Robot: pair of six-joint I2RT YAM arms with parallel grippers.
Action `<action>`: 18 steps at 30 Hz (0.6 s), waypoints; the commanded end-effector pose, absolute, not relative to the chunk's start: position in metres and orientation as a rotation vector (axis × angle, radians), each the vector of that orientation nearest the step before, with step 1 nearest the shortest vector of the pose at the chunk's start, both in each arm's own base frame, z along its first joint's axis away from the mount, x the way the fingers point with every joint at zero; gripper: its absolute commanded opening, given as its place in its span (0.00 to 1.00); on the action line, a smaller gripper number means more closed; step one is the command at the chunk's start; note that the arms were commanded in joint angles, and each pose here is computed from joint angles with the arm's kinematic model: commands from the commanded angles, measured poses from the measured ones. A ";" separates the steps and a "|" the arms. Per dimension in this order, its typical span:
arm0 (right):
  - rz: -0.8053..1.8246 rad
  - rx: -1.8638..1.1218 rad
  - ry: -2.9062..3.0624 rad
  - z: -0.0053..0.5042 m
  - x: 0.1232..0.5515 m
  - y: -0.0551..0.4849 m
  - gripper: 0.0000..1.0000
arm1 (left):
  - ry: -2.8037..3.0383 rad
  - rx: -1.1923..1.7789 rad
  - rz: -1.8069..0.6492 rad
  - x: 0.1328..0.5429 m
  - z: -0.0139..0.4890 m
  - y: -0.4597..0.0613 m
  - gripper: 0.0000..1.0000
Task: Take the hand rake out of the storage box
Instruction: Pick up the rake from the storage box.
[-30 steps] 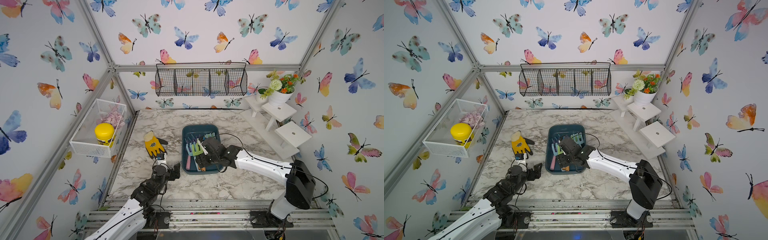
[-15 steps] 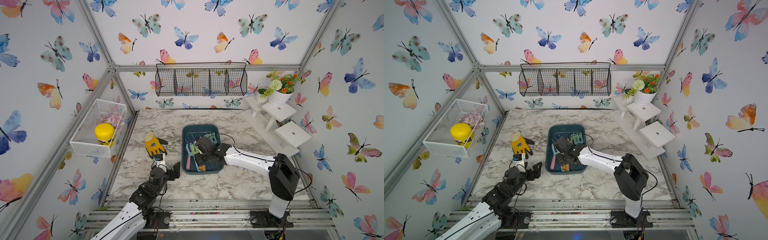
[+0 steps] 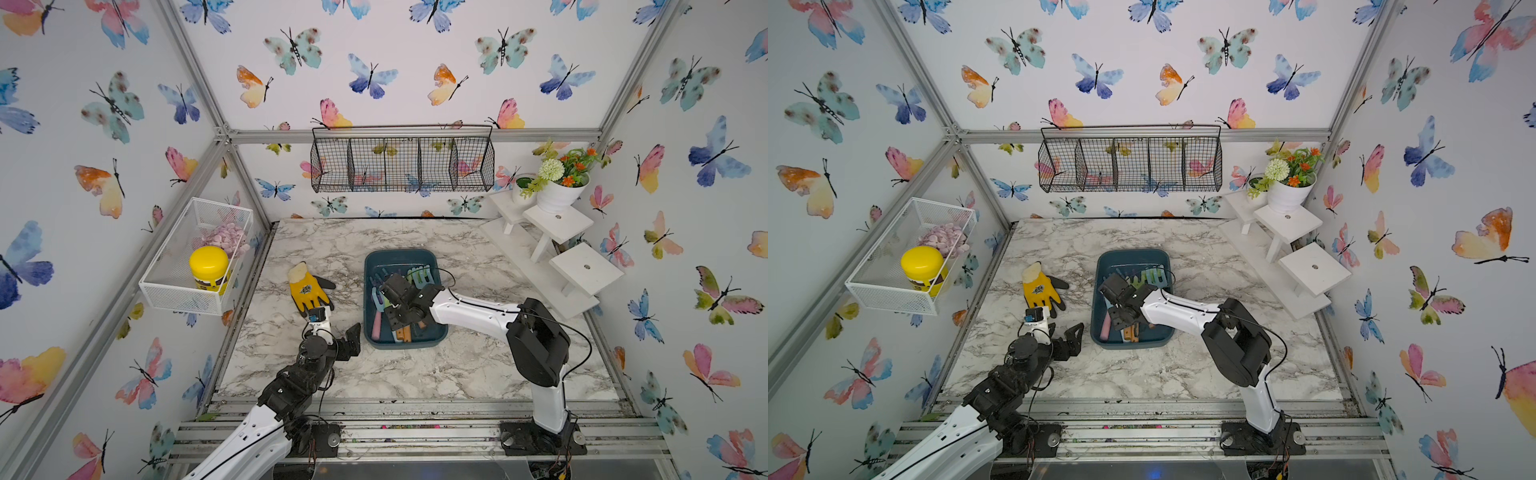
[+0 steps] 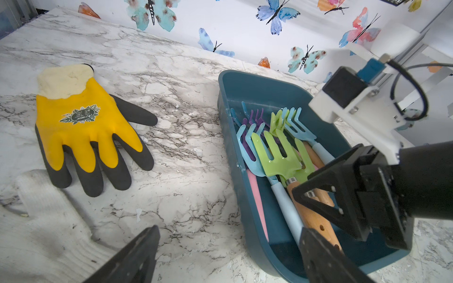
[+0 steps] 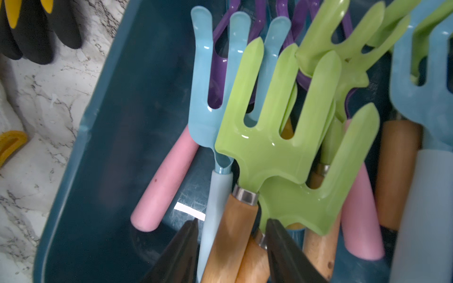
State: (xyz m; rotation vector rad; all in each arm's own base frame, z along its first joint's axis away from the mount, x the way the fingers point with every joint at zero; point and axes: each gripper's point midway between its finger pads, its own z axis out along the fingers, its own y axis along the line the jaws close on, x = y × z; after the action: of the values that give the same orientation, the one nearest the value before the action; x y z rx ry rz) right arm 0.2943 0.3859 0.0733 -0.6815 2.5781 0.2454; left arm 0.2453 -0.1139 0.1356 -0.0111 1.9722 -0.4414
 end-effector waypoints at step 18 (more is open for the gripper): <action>0.072 -0.688 2.667 0.043 0.293 0.374 0.44 | 1.976 0.012 -0.457 0.247 0.136 -0.120 0.95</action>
State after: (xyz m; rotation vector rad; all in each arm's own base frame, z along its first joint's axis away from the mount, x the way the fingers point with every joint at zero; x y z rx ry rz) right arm 0.2959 0.3818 0.0549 -0.6860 2.6313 0.1580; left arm 0.2462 -0.1146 0.1291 -0.0066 1.9963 -0.4293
